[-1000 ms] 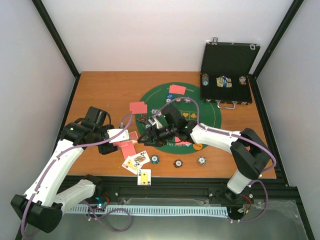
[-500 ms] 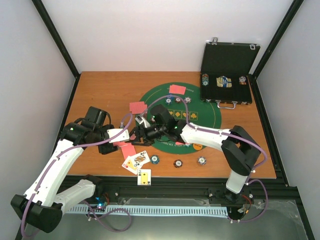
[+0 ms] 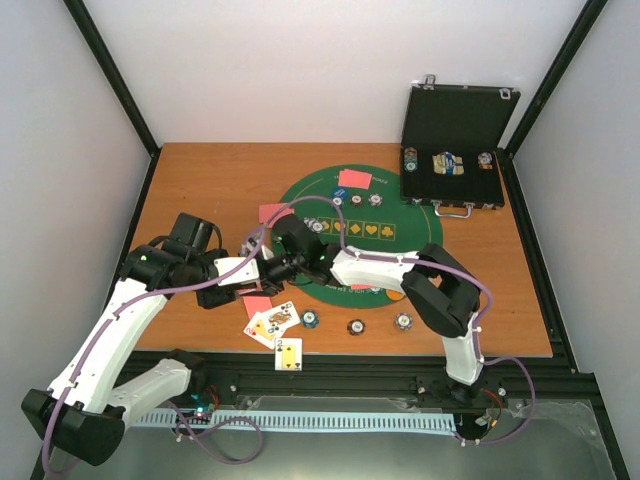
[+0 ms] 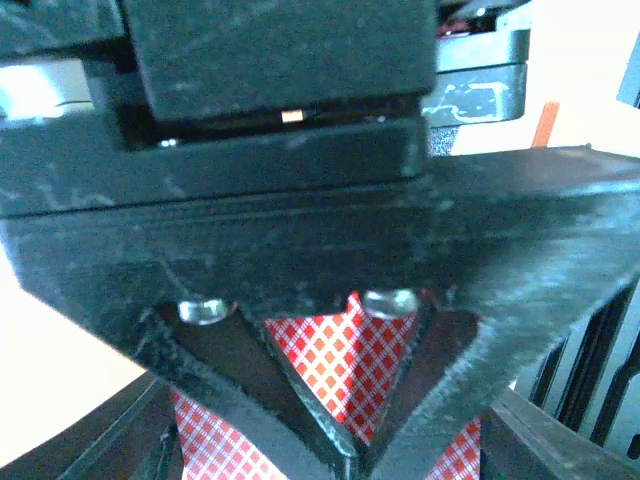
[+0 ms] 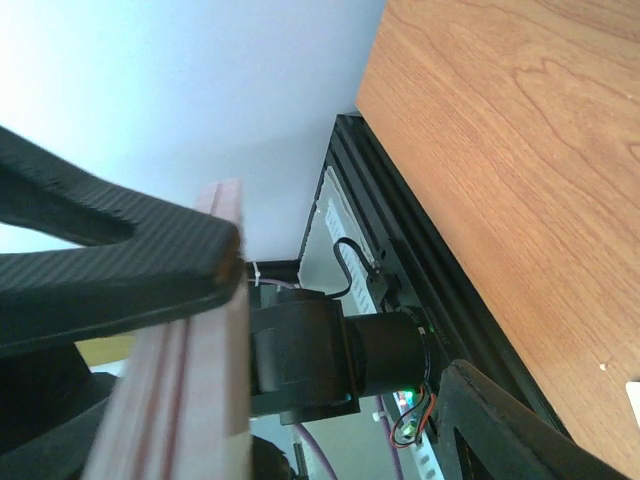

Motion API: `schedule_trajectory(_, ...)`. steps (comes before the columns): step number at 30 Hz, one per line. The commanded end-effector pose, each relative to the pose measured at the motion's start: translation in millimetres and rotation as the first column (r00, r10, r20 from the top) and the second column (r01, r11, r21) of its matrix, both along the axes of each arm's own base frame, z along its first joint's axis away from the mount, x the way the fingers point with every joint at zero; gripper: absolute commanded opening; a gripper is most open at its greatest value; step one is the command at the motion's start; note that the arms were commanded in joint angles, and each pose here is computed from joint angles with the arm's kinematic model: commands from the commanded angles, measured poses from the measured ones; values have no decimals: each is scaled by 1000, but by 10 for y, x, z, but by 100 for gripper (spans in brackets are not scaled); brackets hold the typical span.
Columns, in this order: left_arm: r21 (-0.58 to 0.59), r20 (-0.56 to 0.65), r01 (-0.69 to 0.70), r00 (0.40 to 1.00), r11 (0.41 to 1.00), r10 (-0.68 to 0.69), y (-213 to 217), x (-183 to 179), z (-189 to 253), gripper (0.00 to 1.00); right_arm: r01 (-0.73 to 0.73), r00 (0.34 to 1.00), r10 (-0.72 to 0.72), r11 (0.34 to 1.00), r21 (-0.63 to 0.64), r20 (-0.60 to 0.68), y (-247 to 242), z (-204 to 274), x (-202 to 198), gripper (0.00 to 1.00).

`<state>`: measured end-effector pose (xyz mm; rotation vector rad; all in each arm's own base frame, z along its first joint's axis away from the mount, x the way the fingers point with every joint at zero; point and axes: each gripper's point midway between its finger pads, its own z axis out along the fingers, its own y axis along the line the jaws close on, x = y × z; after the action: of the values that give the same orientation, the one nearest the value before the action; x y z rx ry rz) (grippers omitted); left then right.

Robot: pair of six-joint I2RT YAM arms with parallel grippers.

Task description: Distribute texas hold em gaming equipment

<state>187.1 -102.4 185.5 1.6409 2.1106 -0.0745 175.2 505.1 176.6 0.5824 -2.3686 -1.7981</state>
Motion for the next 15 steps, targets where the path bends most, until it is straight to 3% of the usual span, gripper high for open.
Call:
schedule_trajectory(1,-14,35,18,999,1000,-17,-13,3,89,28,-6,1000,6,1000,1,-12,67,-54,16,64)
schedule_trajectory(15,-25,42,22,999,999,-21,-28,0,142,27,68,996,-74,992,-109,-50,-476,-529,167,60)
